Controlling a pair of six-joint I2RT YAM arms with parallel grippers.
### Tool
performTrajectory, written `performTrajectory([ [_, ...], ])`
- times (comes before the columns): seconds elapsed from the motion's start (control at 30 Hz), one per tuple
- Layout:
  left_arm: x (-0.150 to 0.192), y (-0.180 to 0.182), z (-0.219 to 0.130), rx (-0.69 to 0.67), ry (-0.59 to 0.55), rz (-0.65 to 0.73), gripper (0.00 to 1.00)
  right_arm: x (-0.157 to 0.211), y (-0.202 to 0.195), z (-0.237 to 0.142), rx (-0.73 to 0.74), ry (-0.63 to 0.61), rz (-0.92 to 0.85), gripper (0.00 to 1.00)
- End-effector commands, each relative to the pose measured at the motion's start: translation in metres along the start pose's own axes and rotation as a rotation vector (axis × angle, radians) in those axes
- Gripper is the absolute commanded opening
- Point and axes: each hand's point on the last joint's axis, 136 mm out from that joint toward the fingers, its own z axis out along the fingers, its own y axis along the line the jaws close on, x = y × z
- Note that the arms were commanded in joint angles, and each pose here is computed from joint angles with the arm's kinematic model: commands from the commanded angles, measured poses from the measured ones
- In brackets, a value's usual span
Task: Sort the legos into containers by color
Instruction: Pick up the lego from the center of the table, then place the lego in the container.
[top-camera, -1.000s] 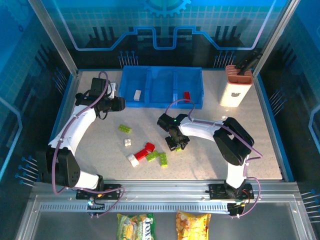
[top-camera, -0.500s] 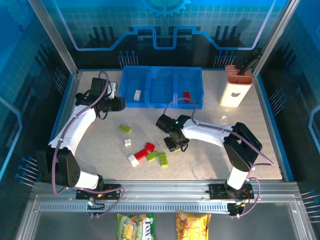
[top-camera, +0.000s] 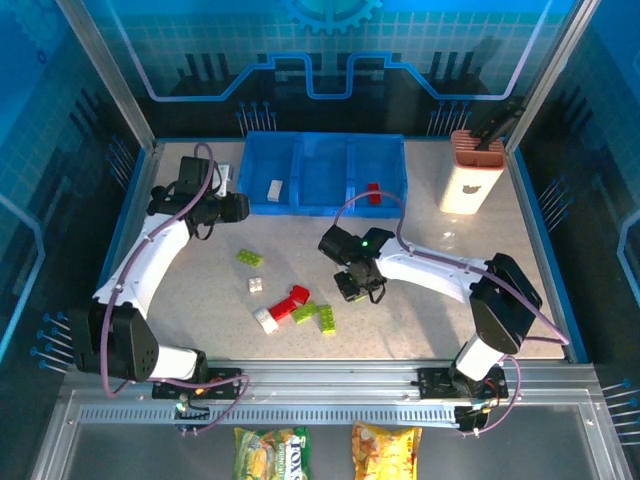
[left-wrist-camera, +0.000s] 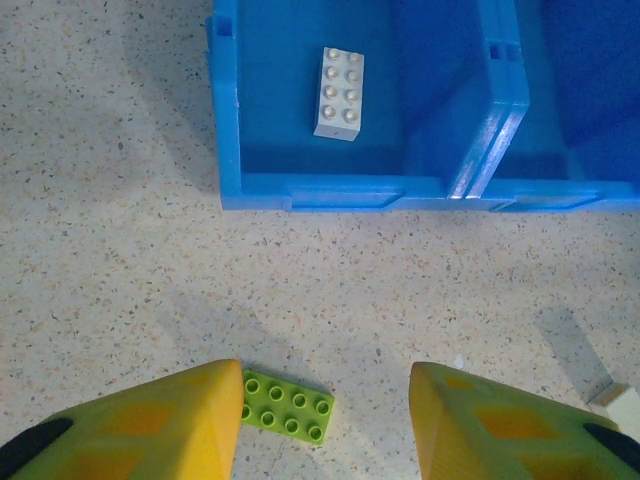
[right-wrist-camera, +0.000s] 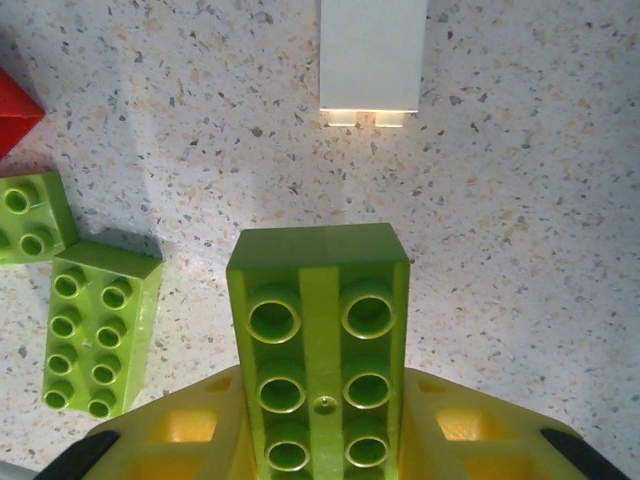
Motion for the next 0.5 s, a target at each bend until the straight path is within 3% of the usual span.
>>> performTrajectory([
  [0.0,-0.003,-0.001,-0.008,0.018,-0.028,0.004,0.48,-0.006,-0.002,-0.025,-0.003,-0.046,0.005,0.33],
  [0.47,-0.005,-0.006,-0.007,0.043,-0.027,-0.006,0.49,-0.040,-0.014,-0.059,-0.049,-0.129,0.037,0.33],
])
